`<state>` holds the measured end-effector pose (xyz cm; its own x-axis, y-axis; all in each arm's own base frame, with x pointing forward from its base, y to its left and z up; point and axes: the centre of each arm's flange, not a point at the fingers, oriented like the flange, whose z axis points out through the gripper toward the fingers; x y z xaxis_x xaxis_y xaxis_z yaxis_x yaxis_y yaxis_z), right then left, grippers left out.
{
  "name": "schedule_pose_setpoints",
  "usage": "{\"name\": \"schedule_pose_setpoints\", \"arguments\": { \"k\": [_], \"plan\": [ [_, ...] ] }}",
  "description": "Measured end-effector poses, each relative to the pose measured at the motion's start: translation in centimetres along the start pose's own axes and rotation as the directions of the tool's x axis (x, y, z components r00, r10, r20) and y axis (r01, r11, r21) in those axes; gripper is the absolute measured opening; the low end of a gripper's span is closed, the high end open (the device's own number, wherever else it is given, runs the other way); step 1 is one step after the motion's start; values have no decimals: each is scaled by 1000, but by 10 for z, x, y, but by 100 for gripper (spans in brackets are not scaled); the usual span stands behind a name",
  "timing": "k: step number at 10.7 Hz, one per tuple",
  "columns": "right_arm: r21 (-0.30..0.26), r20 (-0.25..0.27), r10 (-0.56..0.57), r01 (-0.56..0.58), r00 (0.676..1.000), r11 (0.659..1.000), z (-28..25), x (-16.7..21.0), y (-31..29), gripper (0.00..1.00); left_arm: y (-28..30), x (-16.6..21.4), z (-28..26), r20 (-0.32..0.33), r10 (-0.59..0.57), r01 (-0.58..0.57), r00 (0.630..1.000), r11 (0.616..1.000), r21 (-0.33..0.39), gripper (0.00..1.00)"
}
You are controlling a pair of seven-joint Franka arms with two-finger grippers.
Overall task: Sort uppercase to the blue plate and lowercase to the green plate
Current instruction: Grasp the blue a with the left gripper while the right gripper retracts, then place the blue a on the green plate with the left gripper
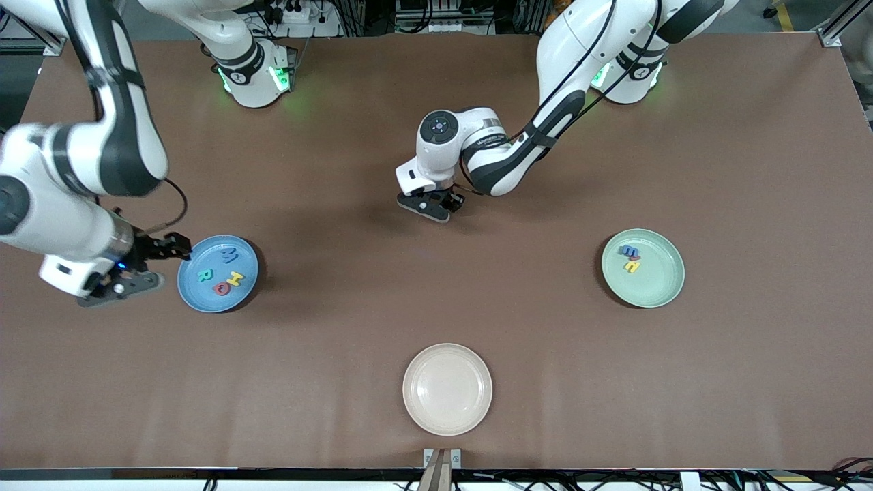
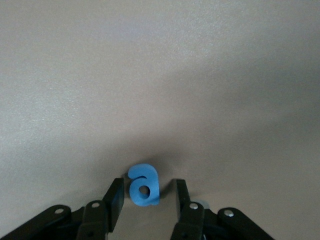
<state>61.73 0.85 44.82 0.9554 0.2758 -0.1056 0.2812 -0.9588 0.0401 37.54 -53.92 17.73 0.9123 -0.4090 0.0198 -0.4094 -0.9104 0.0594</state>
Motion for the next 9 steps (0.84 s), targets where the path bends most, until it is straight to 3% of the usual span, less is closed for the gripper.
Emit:
{"name": "schedule_pose_setpoints", "arguments": {
  "k": [1, 2, 4, 5, 9],
  "plan": [
    [1, -18, 27, -27, 999, 1000, -25, -10, 3, 90, 0, 1, 0, -6, -1, 1, 1000, 1000, -4, 48],
    [0, -42, 49, -49, 998, 999, -49, -20, 9, 100, 0, 2, 1, -7, -2, 2, 1000, 1000, -5, 43],
    [-6, -101, 58, -59, 993, 998, -96, -33, 8, 100, 0, 2, 3, -10, 5, -5, 1000, 1000, 0, 42],
    [-8, -125, 53, -54, 991, 998, -115, -39, 3, 100, -1, 3, 2, -25, 27, -26, 999, 1000, 14, 27],
    [-13, -159, 40, -42, 987, 999, -153, -60, -18, 100, -13, 15, -5, -63, 38, -35, 997, 999, 40, 27]
  ]
}}
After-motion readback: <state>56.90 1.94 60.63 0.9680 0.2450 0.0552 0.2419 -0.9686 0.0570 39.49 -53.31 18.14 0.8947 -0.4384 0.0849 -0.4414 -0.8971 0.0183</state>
